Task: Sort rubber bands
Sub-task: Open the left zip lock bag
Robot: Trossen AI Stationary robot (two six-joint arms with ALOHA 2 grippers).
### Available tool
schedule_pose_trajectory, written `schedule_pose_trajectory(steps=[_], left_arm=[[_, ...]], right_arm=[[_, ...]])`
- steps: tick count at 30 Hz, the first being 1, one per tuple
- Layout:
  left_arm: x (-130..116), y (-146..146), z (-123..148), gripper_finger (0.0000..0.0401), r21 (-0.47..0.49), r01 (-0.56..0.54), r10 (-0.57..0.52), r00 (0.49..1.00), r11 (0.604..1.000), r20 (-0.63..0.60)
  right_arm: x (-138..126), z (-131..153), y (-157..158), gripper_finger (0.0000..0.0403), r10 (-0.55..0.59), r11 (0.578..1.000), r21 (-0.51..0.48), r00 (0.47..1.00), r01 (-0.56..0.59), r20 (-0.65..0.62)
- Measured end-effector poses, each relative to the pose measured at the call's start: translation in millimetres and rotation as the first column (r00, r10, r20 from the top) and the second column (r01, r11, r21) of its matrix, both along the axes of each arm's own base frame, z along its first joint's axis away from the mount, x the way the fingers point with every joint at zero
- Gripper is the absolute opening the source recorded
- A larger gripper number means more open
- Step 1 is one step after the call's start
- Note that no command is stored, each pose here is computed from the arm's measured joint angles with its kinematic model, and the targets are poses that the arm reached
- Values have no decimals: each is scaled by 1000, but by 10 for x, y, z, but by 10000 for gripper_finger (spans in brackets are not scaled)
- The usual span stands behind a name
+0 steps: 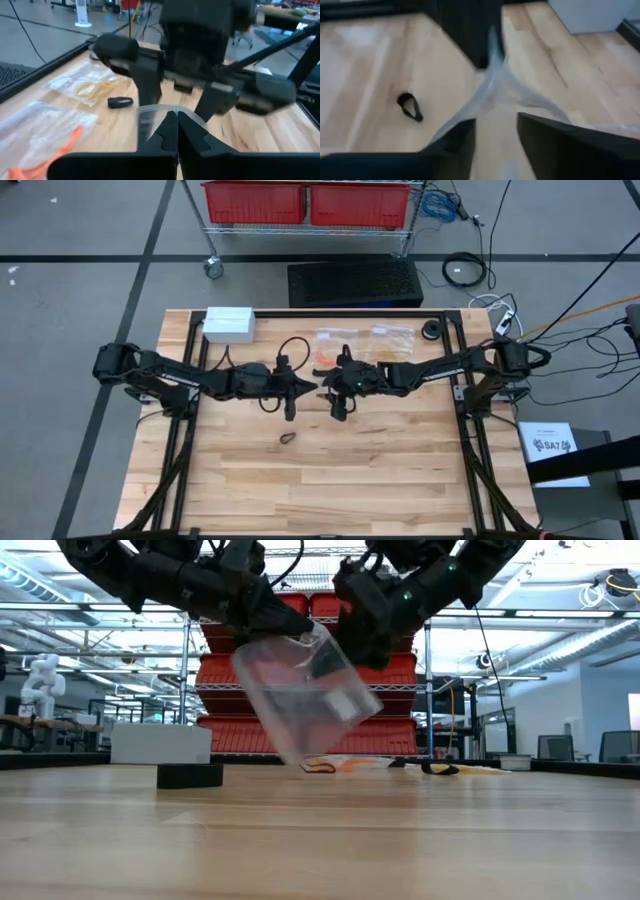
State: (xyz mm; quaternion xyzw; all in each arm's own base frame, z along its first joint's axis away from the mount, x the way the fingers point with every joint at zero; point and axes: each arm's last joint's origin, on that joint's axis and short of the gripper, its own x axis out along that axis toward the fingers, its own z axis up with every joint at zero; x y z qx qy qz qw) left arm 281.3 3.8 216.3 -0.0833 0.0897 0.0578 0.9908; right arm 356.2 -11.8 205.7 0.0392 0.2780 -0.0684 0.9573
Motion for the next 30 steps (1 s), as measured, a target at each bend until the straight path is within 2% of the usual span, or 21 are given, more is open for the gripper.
schedule_pose_trajectory(steps=[3, 4, 7, 11, 14, 17, 26, 30], left_arm=[[31, 1, -3, 0, -1, -1, 1, 999, 1000, 32], [39, 1, -6, 0, -1, -1, 1, 999, 1000, 39], [48, 0, 10, 0, -1, -1, 1, 998, 1000, 63], [50, 0, 23, 0, 2, 0, 0, 997, 1000, 77], [51, -10, 31, 0, 3, 3, -3, 996, 1000, 85], [50, -30, 29, 0, 3, 1, -1, 997, 1000, 83], [-18, -22, -102, 0, 3, -81, 81, 996, 997, 43], [-24, -21, -111, 0, -4, -84, 84, 996, 996, 42]], right_arm=[[25, -2, -15, 26, -14, 1000, -24, 1000, 15, 25], [38, 20, -19, 14, -14, 1000, -25, 999, 16, 50], [53, 45, -17, 9, -4, 1000, -20, 997, 6, 80], [38, 15, -7, 4, 17, 1000, 5, 999, -17, 48], [37, 12, 0, 18, 5, 998, 56, 999, -8, 49], [33, 9, 13, 43, 7, 998, 59, 999, -10, 44], [-24, 86, 16, 177, 4, 998, 65, 999, -6, 35], [-113, 235, 18, 215, 7, 998, 61, 999, -10, 46]])
